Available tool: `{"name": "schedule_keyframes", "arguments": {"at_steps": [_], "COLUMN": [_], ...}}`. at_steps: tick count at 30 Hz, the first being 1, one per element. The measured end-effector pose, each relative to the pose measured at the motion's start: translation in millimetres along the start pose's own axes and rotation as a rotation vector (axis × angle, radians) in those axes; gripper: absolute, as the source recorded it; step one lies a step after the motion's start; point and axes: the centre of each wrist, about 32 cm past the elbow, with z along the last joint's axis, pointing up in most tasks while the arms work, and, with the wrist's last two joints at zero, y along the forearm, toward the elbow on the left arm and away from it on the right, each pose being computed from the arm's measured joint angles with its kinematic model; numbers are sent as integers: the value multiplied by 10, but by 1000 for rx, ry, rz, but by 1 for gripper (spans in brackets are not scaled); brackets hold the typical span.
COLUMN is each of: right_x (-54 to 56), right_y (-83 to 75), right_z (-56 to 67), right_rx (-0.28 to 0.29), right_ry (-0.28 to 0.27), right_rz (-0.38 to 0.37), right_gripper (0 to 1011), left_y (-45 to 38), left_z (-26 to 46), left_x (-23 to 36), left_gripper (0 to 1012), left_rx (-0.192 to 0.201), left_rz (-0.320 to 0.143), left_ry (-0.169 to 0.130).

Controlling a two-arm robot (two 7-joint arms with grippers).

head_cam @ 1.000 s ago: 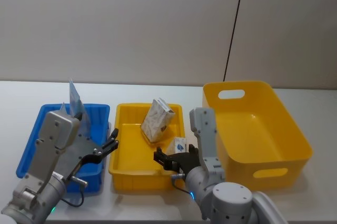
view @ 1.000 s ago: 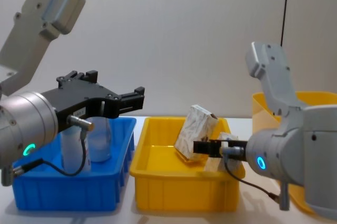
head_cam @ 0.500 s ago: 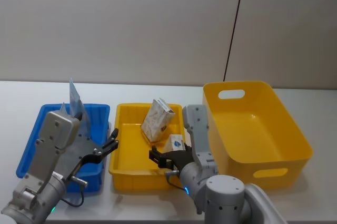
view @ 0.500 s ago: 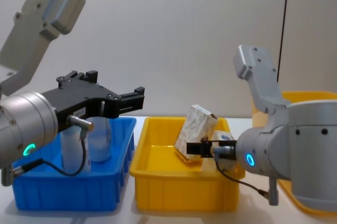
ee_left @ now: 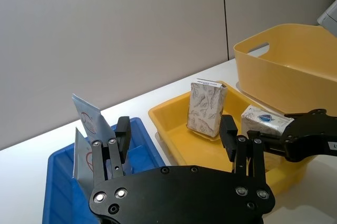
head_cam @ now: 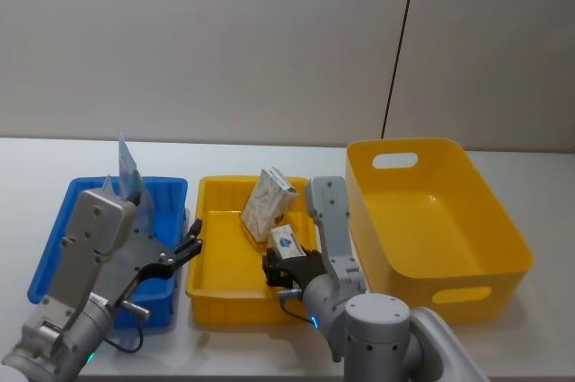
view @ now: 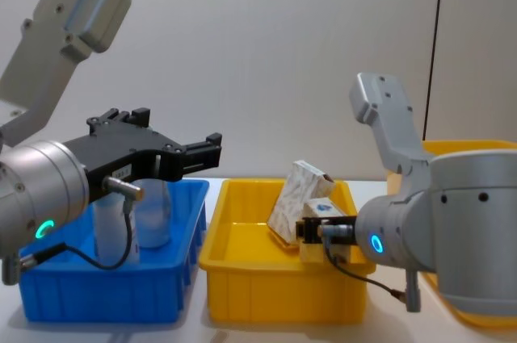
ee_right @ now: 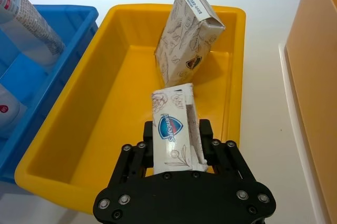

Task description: Bimanual collaborative sorting of washing and personal care products

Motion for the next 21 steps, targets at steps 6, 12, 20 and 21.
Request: {"name": "schedule_keyframes", "arguments": {"at_steps": [6, 12, 20, 21], "right_x": [-9, -23, -27, -24], "right_y": [5, -9, -72, -78], "right_z": [5, 3, 21, 23], "right_rx": [7, 44, 133, 142], "right_ry": [-9, -24, -52, -54], "right_rz": [-5, -9, -13, -13], "right_gripper": [368, 366, 366, 366], "left_y": [0, 0, 0, 0], "left_z": [0, 0, 0, 0], "left_x": [0, 0, 0, 0], "left_gripper": [1001, 1001, 1001, 1001], "left_rx": [0, 0, 0, 0], "left_rz": [0, 0, 0, 0], "left_ry": [0, 0, 0, 0]}}
